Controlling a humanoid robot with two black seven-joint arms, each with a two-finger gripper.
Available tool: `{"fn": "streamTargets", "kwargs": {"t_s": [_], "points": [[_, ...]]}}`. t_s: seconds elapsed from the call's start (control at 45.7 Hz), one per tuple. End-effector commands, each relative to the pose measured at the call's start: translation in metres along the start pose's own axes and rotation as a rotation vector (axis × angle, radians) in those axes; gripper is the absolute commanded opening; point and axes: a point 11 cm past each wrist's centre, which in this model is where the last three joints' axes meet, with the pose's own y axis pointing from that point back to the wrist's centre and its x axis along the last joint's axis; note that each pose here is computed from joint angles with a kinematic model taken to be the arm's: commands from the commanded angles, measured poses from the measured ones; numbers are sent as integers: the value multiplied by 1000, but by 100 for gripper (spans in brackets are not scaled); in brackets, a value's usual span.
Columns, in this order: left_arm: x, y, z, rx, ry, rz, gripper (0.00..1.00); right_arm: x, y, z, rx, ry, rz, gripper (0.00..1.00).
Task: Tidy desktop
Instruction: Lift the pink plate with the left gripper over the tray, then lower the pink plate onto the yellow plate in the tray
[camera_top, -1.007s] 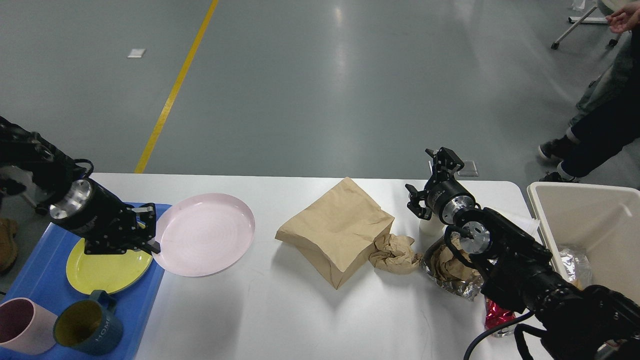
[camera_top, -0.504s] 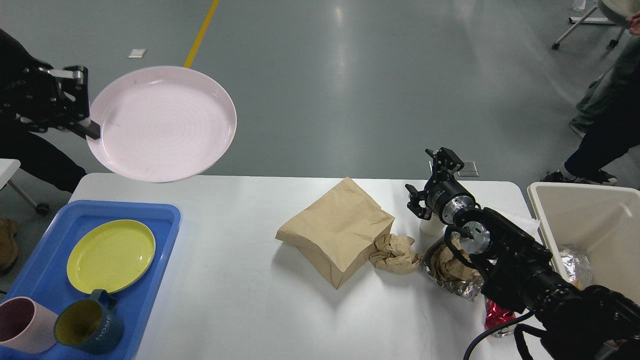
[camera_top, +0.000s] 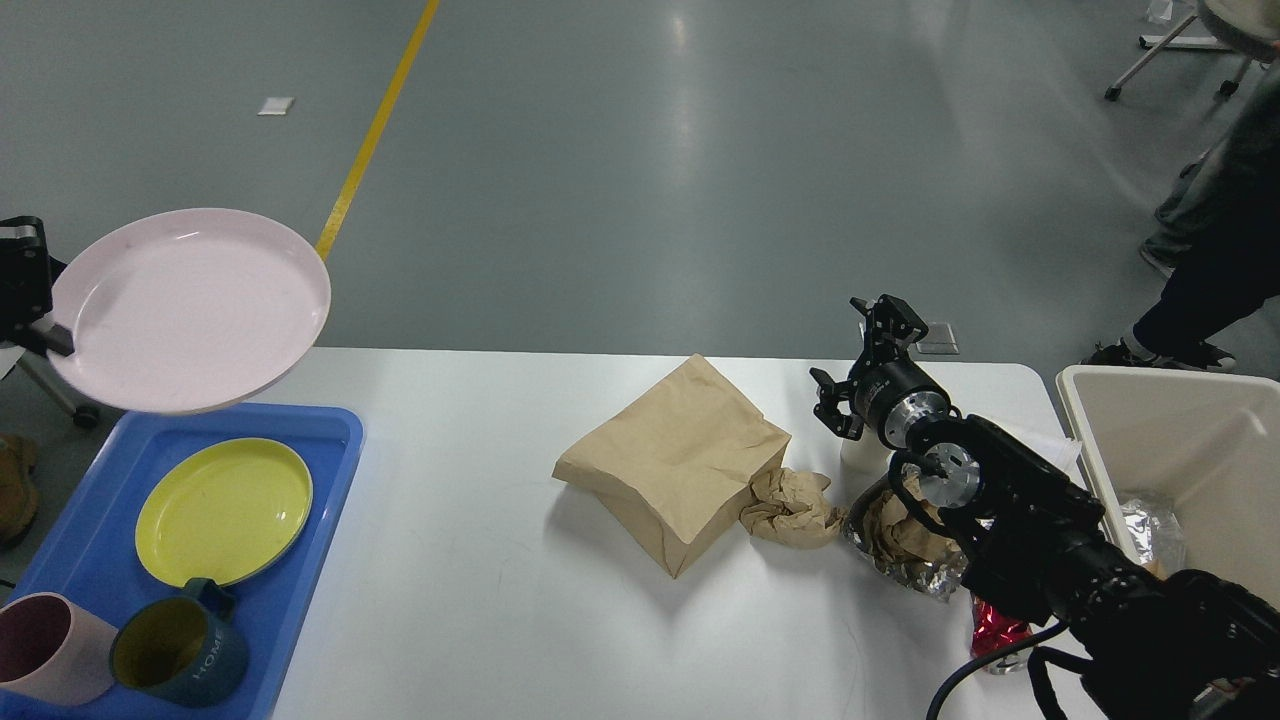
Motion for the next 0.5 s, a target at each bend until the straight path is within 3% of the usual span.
{"fn": "streamTargets", "kwargs": {"t_s": [0.0, 0.219, 0.482], "points": [[18, -24, -36, 48, 64, 11, 0, 0, 0, 0, 0, 0, 0, 100], [43, -78, -85, 100, 128, 40, 0, 0, 0, 0, 0, 0, 0, 100], [52, -116, -122, 156, 156, 74, 0, 0, 0, 0, 0, 0, 0, 100]]}}
